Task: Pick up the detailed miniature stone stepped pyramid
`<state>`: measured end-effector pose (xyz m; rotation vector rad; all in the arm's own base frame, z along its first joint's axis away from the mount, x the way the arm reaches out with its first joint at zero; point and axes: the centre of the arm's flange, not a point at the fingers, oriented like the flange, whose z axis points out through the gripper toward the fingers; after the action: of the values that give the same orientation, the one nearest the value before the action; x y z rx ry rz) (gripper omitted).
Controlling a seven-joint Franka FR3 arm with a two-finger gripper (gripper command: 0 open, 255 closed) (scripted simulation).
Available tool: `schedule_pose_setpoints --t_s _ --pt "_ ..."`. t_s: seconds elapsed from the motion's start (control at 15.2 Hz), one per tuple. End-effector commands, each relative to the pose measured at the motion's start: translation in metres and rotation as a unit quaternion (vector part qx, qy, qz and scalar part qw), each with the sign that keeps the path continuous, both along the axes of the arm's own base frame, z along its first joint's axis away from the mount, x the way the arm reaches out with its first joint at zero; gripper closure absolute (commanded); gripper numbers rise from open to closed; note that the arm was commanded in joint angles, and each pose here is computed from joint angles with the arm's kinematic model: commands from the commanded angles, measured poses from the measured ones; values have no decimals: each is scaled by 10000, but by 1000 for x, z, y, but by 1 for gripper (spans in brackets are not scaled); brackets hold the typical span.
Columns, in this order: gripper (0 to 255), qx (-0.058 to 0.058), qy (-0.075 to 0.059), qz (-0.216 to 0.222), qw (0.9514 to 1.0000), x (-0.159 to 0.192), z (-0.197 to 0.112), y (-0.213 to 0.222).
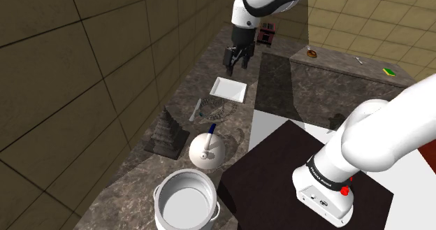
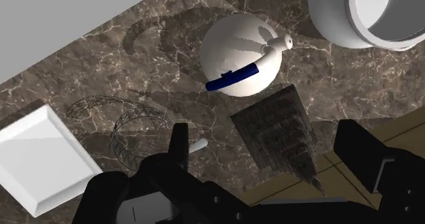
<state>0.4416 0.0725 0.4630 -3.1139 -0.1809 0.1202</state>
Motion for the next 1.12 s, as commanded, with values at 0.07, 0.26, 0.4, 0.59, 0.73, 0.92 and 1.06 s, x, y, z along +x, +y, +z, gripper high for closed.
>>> schedule_pose_setpoints --t_s 0.07,0.26,0.4,0.59,0.73,0.92,1.06 --pt "0 -12 14 215 9998 30 -29 19" --pt "0 -29 33 426 9991 54 -55 37" --pt "0 -40 45 566 9984 70 -73 50" --pt "0 -57 64 776 9969 94 -99 70" --pt "0 -68 76 916 9957 109 -117 83" --pt "0 -84 95 1126 9936 131 -144 104" --pt "0 -95 107 1265 9919 145 -162 119"
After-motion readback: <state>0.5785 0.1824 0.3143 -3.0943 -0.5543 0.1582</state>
